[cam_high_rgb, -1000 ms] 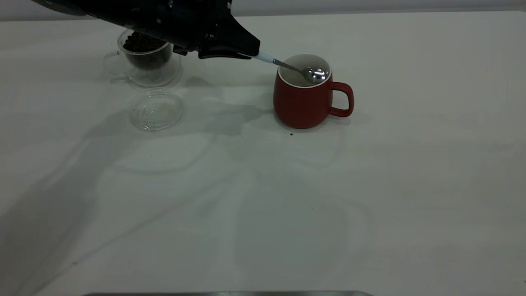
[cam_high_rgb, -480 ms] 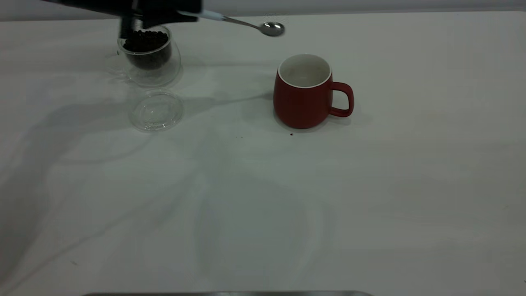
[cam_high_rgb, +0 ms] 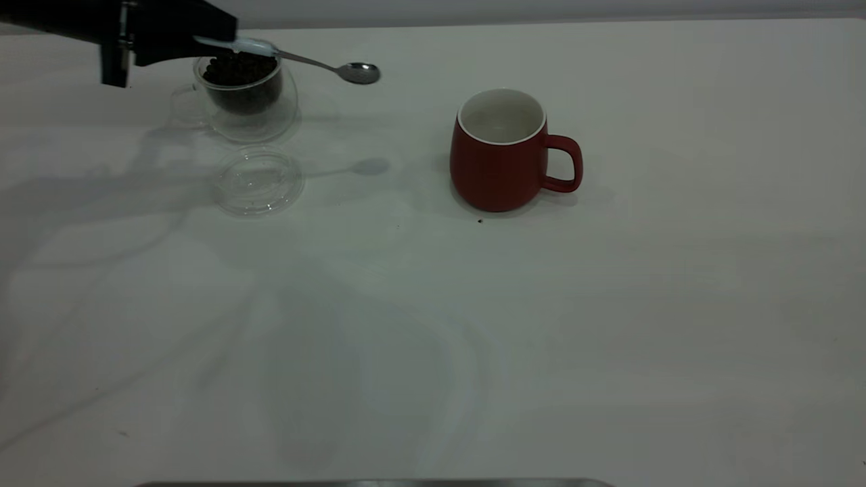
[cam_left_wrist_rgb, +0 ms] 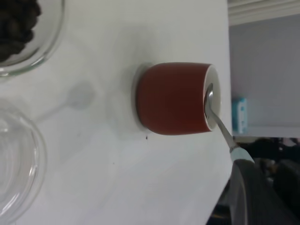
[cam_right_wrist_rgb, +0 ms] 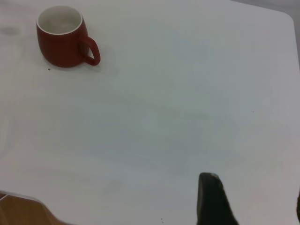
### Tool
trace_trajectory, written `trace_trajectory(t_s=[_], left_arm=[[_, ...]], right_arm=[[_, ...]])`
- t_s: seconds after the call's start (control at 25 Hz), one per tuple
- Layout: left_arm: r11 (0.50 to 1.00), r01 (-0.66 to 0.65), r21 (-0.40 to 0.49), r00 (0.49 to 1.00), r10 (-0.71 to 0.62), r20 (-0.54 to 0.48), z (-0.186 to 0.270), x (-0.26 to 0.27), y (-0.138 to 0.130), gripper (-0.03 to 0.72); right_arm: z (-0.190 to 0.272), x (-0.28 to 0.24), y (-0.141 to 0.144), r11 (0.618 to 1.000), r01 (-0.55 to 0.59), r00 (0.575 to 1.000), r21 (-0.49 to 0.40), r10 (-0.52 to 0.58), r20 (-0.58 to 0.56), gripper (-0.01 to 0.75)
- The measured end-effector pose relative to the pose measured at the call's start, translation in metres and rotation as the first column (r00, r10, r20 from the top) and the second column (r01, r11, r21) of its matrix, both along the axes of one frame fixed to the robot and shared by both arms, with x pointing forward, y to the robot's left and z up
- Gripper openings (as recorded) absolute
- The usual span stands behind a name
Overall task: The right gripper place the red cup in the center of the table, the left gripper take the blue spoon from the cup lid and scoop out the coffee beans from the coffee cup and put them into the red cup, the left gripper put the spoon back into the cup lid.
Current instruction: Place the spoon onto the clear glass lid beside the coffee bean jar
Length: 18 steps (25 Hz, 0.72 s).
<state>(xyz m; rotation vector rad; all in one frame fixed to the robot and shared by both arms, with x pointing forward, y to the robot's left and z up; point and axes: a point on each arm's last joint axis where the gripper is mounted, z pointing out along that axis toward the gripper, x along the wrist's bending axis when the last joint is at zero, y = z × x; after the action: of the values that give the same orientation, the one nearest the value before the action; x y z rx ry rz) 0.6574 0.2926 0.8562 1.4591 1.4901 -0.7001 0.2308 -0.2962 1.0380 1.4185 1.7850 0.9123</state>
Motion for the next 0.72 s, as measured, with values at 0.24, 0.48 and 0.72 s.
trace_trajectory(t_s=[0.24, 0.48, 0.72], left_arm=[[0.999, -0.029, 0.033, 0.999, 0.031, -0.035, -0.003, -0.006, 0.034, 0.122], [0.997, -0.037, 0.065, 0.998, 0.04, -0.045, -0.006, -0.011, 0.053, 0.122], [0.989, -0.075, 0.128, 0.992, 0.086, -0.088, -0.011, -0.016, 0.074, 0.122]], right_arm=[[0.0, 0.0, 0.0, 1.0, 0.0, 1.0, 0.0, 0.0, 0.0, 0.456], [0.0, 0.0, 0.0, 1.0, 0.0, 1.0, 0.0, 0.0, 0.0, 0.456], [0.0, 0.0, 0.0, 1.0, 0.0, 1.0, 0.0, 0.0, 0.0, 0.456]])
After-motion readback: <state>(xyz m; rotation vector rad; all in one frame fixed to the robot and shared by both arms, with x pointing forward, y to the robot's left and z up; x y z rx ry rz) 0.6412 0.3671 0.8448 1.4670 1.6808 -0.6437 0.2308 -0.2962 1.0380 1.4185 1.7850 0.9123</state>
